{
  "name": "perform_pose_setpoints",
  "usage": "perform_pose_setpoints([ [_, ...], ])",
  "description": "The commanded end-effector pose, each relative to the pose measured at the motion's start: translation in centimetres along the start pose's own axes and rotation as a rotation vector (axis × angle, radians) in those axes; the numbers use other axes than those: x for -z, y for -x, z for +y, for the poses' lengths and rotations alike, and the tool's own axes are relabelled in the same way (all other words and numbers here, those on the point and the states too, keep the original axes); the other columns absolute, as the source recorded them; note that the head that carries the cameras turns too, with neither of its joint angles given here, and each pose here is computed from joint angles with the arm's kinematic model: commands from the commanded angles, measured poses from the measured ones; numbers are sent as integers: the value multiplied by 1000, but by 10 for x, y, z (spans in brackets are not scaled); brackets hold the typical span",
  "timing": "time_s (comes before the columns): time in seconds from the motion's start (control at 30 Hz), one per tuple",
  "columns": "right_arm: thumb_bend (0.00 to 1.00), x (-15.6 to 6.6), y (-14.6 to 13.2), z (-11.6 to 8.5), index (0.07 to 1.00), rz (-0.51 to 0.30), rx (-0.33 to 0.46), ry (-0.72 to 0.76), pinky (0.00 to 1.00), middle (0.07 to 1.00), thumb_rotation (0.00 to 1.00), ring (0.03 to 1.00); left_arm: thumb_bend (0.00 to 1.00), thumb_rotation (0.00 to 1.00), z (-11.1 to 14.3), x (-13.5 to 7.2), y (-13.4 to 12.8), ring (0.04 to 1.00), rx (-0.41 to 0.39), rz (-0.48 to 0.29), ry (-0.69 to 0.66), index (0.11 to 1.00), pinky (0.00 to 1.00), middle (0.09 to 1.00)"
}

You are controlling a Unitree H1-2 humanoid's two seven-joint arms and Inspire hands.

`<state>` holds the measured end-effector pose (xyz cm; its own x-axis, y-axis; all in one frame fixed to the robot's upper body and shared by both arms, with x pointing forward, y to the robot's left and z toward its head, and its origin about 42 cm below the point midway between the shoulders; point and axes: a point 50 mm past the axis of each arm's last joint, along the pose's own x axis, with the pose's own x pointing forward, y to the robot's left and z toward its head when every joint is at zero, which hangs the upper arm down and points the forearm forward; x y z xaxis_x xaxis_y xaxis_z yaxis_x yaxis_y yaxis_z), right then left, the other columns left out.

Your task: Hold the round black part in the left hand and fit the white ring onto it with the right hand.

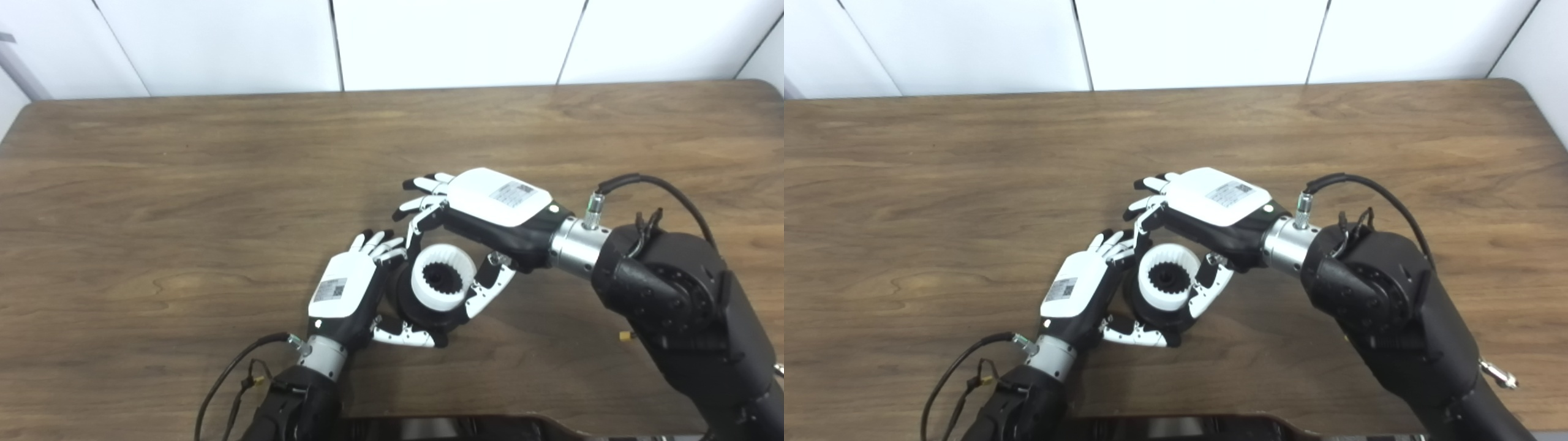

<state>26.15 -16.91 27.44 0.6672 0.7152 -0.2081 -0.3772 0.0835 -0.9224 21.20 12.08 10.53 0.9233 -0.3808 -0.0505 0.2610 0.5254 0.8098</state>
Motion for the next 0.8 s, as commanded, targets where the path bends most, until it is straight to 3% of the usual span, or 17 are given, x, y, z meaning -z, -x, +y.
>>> perform_pose_setpoints([
  [0.0, 524, -2, 0, -9, 484, -19, 70, 30, 1000, 863, 136, 983, 524, 56, -22, 11, 12, 949, 142, 62, -33, 483, 1000, 872],
  [0.77, 524, 4, -8, 2, 484, 2, 33, 3, 1000, 862, 135, 984, 525, 56, -21, 11, 11, 967, 138, 56, -33, 482, 1000, 876],
])
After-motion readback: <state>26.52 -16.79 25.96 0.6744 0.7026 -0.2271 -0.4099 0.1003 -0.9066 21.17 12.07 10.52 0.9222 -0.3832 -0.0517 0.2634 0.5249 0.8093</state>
